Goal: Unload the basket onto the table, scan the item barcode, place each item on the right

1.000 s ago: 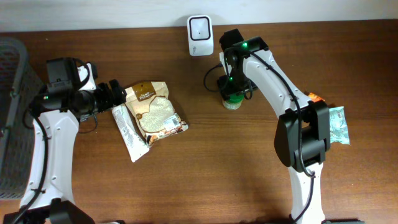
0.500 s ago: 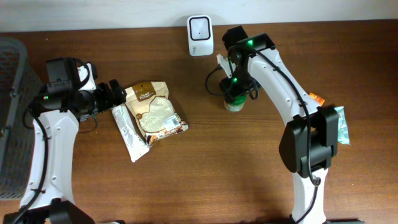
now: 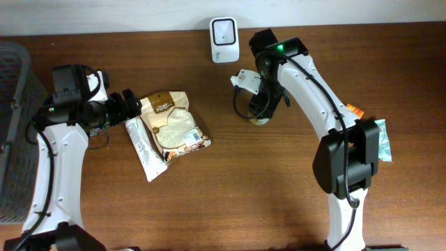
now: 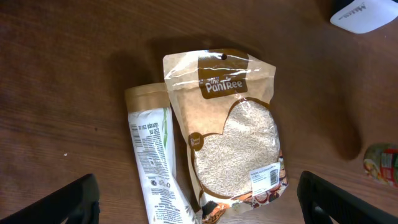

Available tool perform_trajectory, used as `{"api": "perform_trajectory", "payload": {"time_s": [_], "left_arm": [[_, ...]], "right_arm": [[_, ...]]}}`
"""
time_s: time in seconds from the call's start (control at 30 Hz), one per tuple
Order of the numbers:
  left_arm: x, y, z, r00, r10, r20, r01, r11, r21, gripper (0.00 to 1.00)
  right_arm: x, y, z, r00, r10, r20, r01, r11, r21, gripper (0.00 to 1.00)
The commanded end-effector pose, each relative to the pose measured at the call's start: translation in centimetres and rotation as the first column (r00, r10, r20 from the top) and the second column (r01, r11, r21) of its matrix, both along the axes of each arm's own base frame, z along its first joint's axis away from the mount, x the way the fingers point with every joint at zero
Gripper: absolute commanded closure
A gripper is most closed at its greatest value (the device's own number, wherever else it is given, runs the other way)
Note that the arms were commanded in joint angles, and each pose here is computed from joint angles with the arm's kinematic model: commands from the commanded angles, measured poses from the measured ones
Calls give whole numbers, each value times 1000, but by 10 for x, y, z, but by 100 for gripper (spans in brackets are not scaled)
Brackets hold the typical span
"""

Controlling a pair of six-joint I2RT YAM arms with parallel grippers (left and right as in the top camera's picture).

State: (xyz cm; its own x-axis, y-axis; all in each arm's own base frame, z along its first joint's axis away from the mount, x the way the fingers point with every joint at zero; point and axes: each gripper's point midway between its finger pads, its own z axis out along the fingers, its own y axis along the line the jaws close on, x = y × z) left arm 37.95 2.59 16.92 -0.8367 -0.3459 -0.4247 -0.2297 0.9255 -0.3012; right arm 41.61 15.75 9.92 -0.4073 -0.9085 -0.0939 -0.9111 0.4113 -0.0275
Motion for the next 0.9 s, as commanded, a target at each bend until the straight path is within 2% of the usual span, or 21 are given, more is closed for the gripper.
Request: {"api": "perform_trajectory", "payload": {"time_s": [0.0,0.07,0.2,0.23,0.3,0.33,0.37,0.4,0.6,0.7,0.73,0.8,0.87], "left_arm": [[1,2,2,1000,-12,9,12,1000,14,1],[1,2,2,1000,-12,9,12,1000,14,1],[1,2,2,1000,-12,9,12,1000,14,1],[1,2,2,1000,-12,9,12,1000,14,1],[1,2,2,1000,-12,9,12,1000,14,1],[1,2,2,1000,-12,9,12,1000,14,1],[1,2,2,1000,-12,9,12,1000,14,1],[1,2,2,1000,-12,9,12,1000,14,1],[1,2,2,1000,-12,9,12,1000,14,1],[1,2,2,1000,-12,9,12,1000,14,1],[1,2,2,1000,-12,9,12,1000,14,1],[1,2,2,1000,-12,9,12,1000,14,1],[1,2,2,1000,-12,9,12,1000,14,1]], "right_arm": [[3,-2,15,979,197,59,-196,980,-34,23],[6,-1,16,974,213,74,-211,977,-34,17],[8,6,17,975,202,88,-203,979,4,14],[10,7,20,983,155,93,-157,987,16,10],[20,11,45,985,-129,116,120,989,84,0],[22,12,62,957,-269,110,256,959,122,2],[15,9,88,875,-479,65,465,871,160,2],[10,7,97,836,-548,40,535,829,163,2],[-9,14,104,816,-575,-59,576,800,168,2],[-4,10,104,675,-733,-81,735,658,166,8],[-1,2,104,572,-817,-71,816,558,154,8],[4,-8,102,471,-881,-38,876,462,143,12],[9,-23,100,324,-946,21,936,324,136,12]]}}
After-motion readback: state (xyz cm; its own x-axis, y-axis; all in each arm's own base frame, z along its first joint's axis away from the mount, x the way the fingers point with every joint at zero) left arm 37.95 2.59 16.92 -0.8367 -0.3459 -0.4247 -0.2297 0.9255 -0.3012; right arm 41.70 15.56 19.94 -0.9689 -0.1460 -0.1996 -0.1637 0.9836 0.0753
